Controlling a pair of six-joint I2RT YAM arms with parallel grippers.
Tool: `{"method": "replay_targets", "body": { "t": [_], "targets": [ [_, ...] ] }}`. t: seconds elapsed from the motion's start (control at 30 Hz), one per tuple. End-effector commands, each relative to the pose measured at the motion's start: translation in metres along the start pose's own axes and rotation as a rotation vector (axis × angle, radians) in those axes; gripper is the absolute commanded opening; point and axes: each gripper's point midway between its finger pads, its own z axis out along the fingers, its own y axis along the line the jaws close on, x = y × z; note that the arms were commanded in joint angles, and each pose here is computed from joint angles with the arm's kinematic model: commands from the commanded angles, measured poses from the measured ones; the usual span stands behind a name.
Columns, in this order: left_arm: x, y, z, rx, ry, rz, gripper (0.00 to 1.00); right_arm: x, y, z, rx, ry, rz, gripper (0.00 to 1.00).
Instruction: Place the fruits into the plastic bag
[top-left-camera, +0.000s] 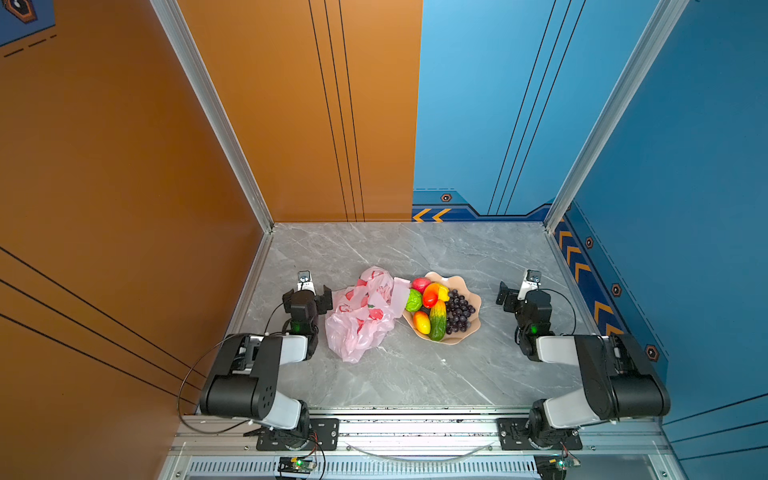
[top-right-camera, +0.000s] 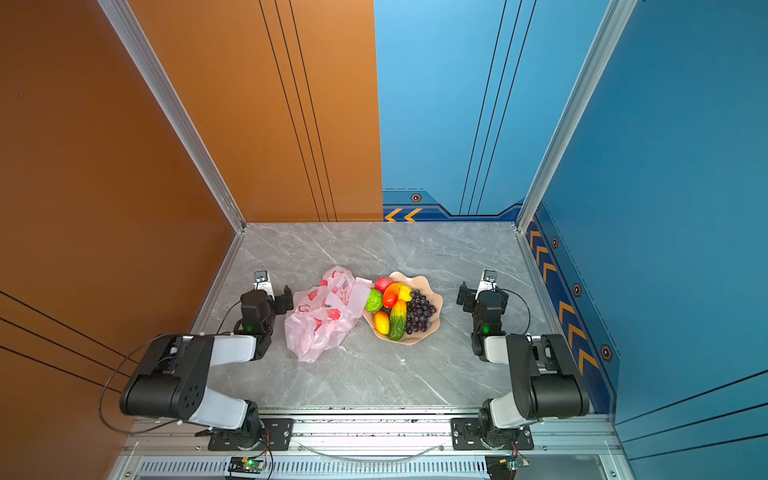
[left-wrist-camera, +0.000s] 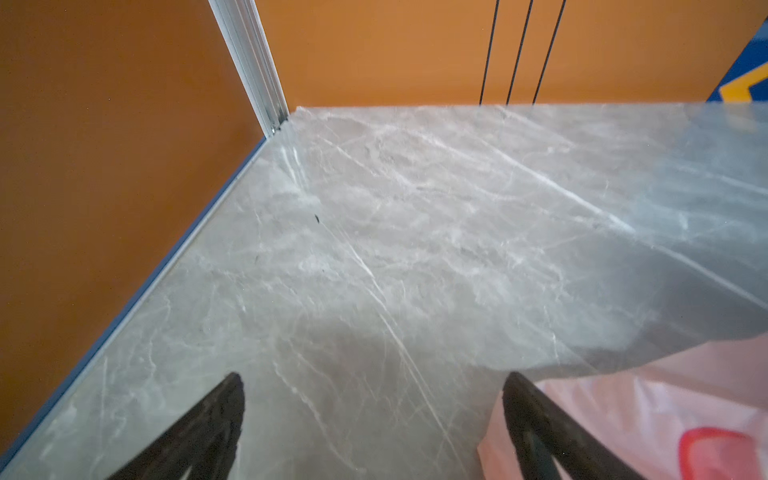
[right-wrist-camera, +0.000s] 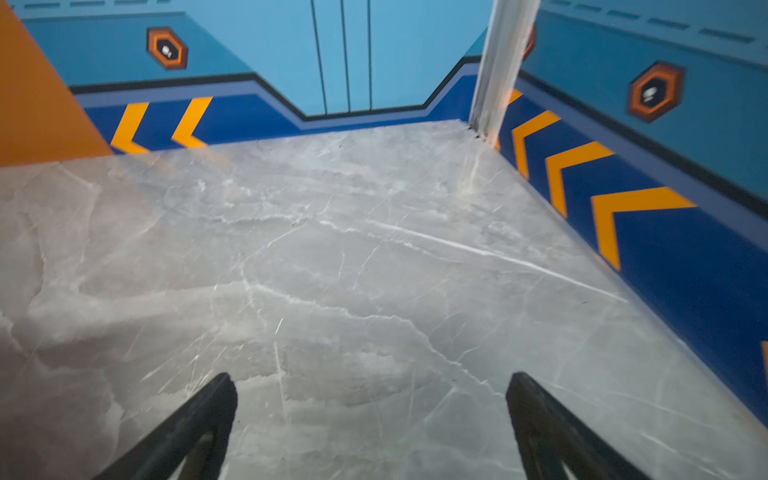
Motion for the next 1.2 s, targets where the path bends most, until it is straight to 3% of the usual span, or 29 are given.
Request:
{"method": "replay_targets", "body": {
  "t": [0.0, 0.2, 0.3, 0.43, 0.6, 0.83, 1.17],
  "targets": [
    [-0.028, 0.018, -0.008, -0.081, -0.008, -0.040, 0.98, -0.019, -0.018, -0.008, 0.098, -0.006, 0.033, 1.00],
    [-0.051, 0.044, -0.025, -0.217, 0.058, -0.194, 0.98, -0.060, -0.024, -0.023, 0.115, -0.019, 0.155, 1.00],
    [-0.054, 0.049, -0.033, -0.254, 0.139, -0.255, 0.98, -0.067, -0.016, -0.025, 0.083, 0.060, 0.213, 1.00],
    [-0.066, 0.047, -0.051, -0.239, 0.162, -0.304, 0.98, -0.066, 0.007, -0.033, -0.011, 0.178, 0.272, 1.00],
    [-0.093, 0.026, -0.070, -0.079, 0.140, -0.410, 0.98, -0.069, 0.033, -0.055, -0.124, 0.254, 0.304, 1.00],
    [-0.111, -0.013, -0.099, 0.146, 0.277, -0.397, 0.98, -0.077, 0.069, -0.094, -0.324, 0.370, 0.322, 1.00],
    [-0.088, -0.089, -0.150, 0.491, 0.502, -0.305, 0.98, -0.071, 0.110, -0.153, -0.483, 0.618, 0.212, 1.00]
  ]
}}
